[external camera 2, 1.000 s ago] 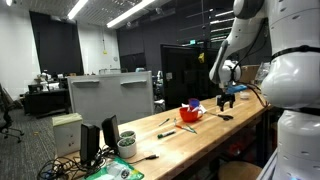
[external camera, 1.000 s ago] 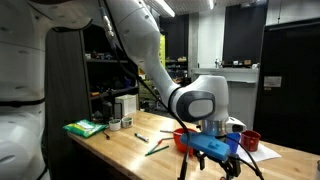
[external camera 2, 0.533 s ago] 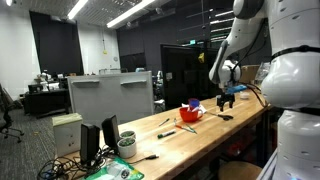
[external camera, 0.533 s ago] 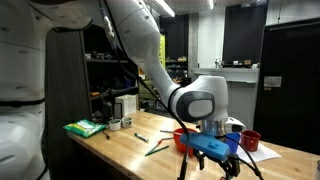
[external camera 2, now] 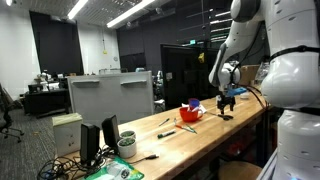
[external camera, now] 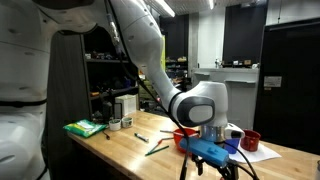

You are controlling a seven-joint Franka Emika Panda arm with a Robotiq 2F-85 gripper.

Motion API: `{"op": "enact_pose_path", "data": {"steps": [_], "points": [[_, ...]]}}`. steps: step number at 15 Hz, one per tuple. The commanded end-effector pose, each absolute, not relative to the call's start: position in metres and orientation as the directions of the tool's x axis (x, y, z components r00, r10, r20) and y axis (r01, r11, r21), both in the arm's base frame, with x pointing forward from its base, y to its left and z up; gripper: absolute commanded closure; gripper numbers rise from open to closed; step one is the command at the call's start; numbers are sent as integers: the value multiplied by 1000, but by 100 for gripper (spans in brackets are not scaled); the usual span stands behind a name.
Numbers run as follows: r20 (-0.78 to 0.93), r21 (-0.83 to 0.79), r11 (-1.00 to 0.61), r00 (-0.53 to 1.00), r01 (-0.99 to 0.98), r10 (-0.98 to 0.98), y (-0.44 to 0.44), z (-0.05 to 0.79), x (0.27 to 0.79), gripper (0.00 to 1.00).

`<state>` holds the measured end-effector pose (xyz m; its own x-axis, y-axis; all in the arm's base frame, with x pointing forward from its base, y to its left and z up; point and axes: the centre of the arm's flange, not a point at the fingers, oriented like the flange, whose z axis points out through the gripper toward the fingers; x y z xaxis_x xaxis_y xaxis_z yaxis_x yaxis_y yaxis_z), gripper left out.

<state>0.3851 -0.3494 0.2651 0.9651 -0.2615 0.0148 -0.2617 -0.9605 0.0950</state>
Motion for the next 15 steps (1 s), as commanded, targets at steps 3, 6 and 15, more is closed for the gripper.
{"op": "enact_pose_path", "data": {"steps": [3,6,15], "points": [[-5,107,-957,962,-270,-272,-360,254,387,0],[-12,111,-957,962,-269,-272,-363,251,387,0],[-23,126,-960,967,-250,-255,-362,247,391,37]]}}
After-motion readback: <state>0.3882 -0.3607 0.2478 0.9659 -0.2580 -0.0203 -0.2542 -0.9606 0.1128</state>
